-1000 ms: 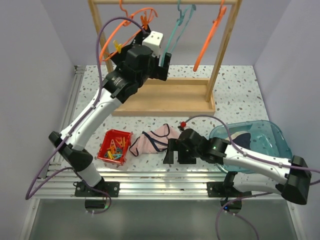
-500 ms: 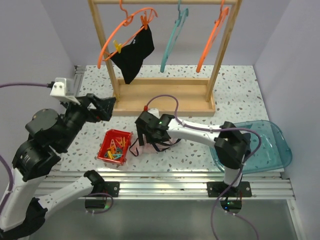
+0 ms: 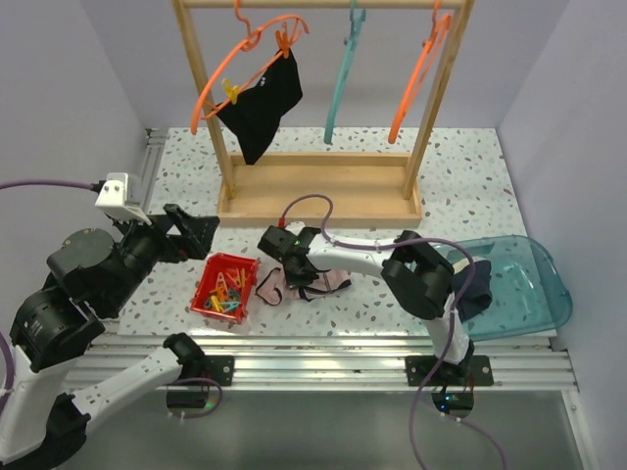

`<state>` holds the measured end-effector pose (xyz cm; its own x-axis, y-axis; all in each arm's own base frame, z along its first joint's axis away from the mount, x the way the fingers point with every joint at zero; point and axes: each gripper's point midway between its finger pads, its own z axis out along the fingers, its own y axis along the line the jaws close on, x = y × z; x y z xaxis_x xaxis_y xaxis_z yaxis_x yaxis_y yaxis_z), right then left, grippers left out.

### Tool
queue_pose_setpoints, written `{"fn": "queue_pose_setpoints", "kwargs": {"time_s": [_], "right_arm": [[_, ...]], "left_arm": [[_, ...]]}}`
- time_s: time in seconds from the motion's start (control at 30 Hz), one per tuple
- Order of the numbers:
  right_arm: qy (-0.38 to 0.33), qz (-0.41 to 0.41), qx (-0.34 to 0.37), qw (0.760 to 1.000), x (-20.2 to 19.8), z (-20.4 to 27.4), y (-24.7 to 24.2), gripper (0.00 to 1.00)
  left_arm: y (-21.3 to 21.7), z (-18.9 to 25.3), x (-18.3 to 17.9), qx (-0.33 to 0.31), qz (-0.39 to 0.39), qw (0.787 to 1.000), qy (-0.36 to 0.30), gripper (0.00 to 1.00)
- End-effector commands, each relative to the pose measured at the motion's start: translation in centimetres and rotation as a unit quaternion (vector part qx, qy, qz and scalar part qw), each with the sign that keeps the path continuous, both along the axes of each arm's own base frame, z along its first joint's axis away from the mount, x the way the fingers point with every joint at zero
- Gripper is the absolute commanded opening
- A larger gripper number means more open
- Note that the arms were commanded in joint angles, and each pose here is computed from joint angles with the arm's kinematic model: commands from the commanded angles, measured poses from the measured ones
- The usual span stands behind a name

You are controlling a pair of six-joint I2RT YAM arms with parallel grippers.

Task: Remove the underwear clipped to the hanger

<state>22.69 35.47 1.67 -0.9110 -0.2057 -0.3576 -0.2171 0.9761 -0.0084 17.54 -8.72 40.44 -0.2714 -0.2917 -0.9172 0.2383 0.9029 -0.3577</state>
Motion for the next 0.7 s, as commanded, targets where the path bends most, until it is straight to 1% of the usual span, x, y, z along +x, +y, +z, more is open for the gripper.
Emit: {"fn": "queue_pose_setpoints", "kwargs": {"time_s": [0.0, 0.1, 0.13, 0.23, 0.27, 0.3, 0.33, 0.37, 0.43, 0.47, 0.5, 0.53, 0.57, 0.6, 0.67], "right_arm": [[0.006, -0.014, -0.001, 1.000, -0.4, -0.5, -1.1, 0.00], [-0.008, -0.033, 0.017, 0.999, 1.0, 1.9, -2.1, 0.00], [-0.038, -0.045, 0.038, 0.998, 1.9, 4.9, -2.5, 0.00], [-0.095, -0.090, 0.070, 0.989, 3.5, 10.0, -5.3, 0.00], [-0.141, -0.108, 0.098, 0.979, 4.2, 13.9, -6.7, 0.00], [-0.163, -0.123, 0.112, 0.972, 4.5, 15.9, -7.9, 0.00], [-0.179, -0.141, 0.114, 0.967, 4.9, 16.8, -9.7, 0.00], [-0.207, -0.156, 0.139, 0.956, 5.0, 19.7, -11.4, 0.00], [-0.215, -0.187, 0.131, 0.950, 5.8, 20.4, -15.0, 0.00], [-0.215, -0.205, 0.121, 0.947, 5.1, 21.1, -17.3, 0.00], [-0.219, -0.234, 0.103, 0.941, 5.4, 21.3, -19.7, 0.00], [-0.224, -0.251, 0.091, 0.937, 5.0, 21.6, -21.3, 0.00], [-0.217, -0.273, 0.070, 0.934, 4.0, 21.5, -23.1, 0.00], [-0.241, -0.302, 0.060, 0.920, 3.5, 22.5, -25.4, 0.00], [-0.246, -0.342, 0.038, 0.906, 2.0, 22.8, -28.2, 0.00]], "left_arm": [[0.1, 0.0, 0.0, 0.011, -0.003, 1.000, 0.000, 1.00], [-0.5, 0.2, 0.5, 0.015, -0.008, 1.000, -0.006, 1.00], [-0.8, 0.2, 0.5, 0.014, -0.015, 1.000, -0.007, 1.00], [-2.0, 1.0, 0.9, 0.009, -0.037, 0.999, -0.018, 1.00], [-2.4, 1.3, 1.2, 0.007, -0.042, 0.999, -0.023, 1.00], [-2.8, 1.2, 1.4, 0.006, -0.045, 0.999, -0.024, 1.00], [-3.1, 1.1, 1.5, 0.006, -0.052, 0.998, -0.024, 1.00], [-3.6, 1.3, 1.9, 0.003, -0.054, 0.998, -0.029, 1.00], [-4.6, 0.9, 2.6, 0.002, -0.065, 0.997, -0.029, 1.00], [-5.0, 0.6, 2.8, 0.004, -0.070, 0.997, -0.026, 1.00], [-5.5, 0.5, 2.9, 0.004, -0.077, 0.997, -0.026, 1.00], [-6.0, 0.7, 3.1, 0.000, -0.086, 0.996, -0.028, 1.00], [-6.5, 0.4, 3.4, 0.003, -0.091, 0.996, -0.024, 1.00], [-6.8, 0.3, 3.6, 0.005, -0.095, 0.995, -0.022, 1.00], [-7.5, 0.0, 4.1, 0.007, -0.100, 0.995, -0.018, 1.00]]}}
